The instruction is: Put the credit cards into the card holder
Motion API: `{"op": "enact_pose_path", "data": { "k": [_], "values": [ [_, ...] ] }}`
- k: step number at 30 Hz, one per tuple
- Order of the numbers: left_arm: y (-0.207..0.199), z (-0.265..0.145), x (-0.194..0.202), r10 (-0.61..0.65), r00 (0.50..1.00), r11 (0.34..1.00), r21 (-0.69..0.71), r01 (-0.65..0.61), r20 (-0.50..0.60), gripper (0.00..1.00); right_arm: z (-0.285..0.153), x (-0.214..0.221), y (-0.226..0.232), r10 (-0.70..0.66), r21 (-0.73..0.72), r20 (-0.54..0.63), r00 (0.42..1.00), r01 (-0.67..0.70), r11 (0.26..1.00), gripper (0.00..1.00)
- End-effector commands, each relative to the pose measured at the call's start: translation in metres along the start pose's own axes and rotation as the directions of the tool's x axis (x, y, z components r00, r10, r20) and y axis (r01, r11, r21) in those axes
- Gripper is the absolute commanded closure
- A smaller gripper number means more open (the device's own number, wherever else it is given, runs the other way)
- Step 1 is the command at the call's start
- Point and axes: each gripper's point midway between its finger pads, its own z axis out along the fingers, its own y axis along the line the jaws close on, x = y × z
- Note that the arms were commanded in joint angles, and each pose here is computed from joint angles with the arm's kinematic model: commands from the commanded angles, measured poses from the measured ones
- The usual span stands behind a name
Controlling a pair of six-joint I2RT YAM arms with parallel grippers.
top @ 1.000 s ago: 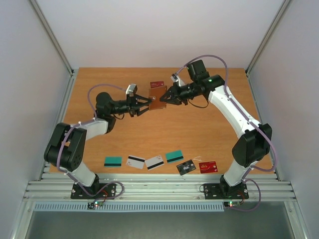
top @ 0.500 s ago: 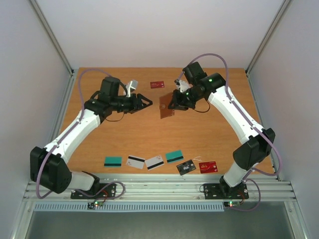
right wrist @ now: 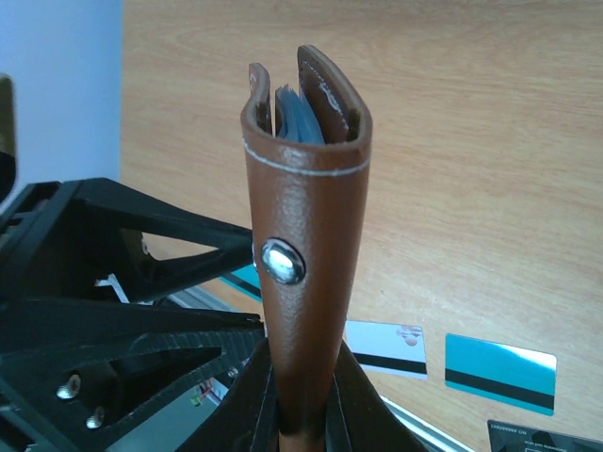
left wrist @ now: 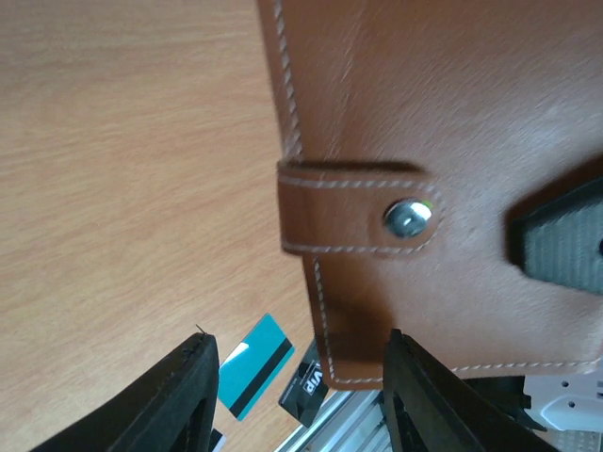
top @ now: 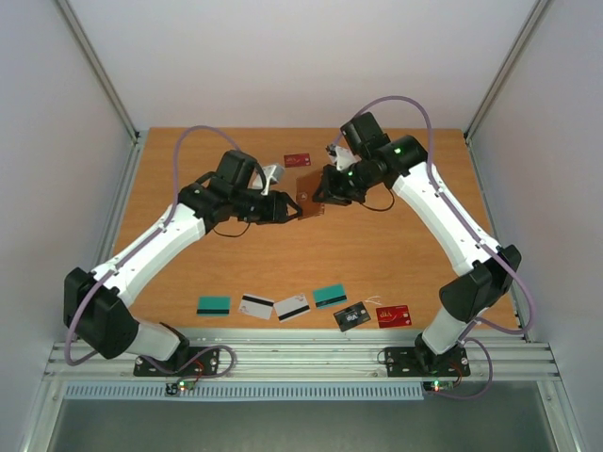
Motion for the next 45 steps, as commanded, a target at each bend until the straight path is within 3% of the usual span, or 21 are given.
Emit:
{"op": "enact_pose_path", "data": {
  "k": [1, 16, 23, 30, 37, 45],
  "values": [
    [-0.019, -0.016, -0.018, 0.078, 0.994, 0.997, 0.016, -0.079, 0.083, 0.50, 0.005, 0.004, 0.007, 0.010, -0.009, -0.029, 1.000, -0.011, 1.000, 0.99],
    [-0.031, -0.008, -0.030, 0.143, 0.984, 0.990, -0.001, -0.144, 0.109, 0.48, 0.008, 0.011, 0.025, -0.030, -0.058, -0.061, 0.998, 0.027, 0.998, 0.99],
    [0.001, -0.007, -0.034, 0.149, 0.981, 0.977, -0.172, -0.127, 0.122, 0.59, 0.002, 0.016, 0.035, -0.039, -0.106, -0.073, 0.997, 0.031, 0.994, 0.99],
    [0.005, -0.002, -0.035, 0.207, 0.971, 0.956, -0.233, -0.176, 0.116, 0.64, -0.005, 0.023, 0.049, -0.040, -0.178, -0.097, 0.995, 0.022, 0.984, 0.99],
    [0.032, -0.003, -0.033, 0.282, 0.957, 0.853, -0.473, -0.219, 0.065, 0.72, -0.008, 0.023, 0.041, -0.012, -0.129, -0.084, 0.996, 0.001, 0.992, 0.99],
    [0.067, -0.019, -0.035, 0.256, 0.965, 0.761, -0.628, -0.162, 0.061, 0.70, -0.010, 0.028, 0.026, -0.004, -0.049, -0.088, 0.996, -0.001, 0.999, 0.99]
  ]
}}
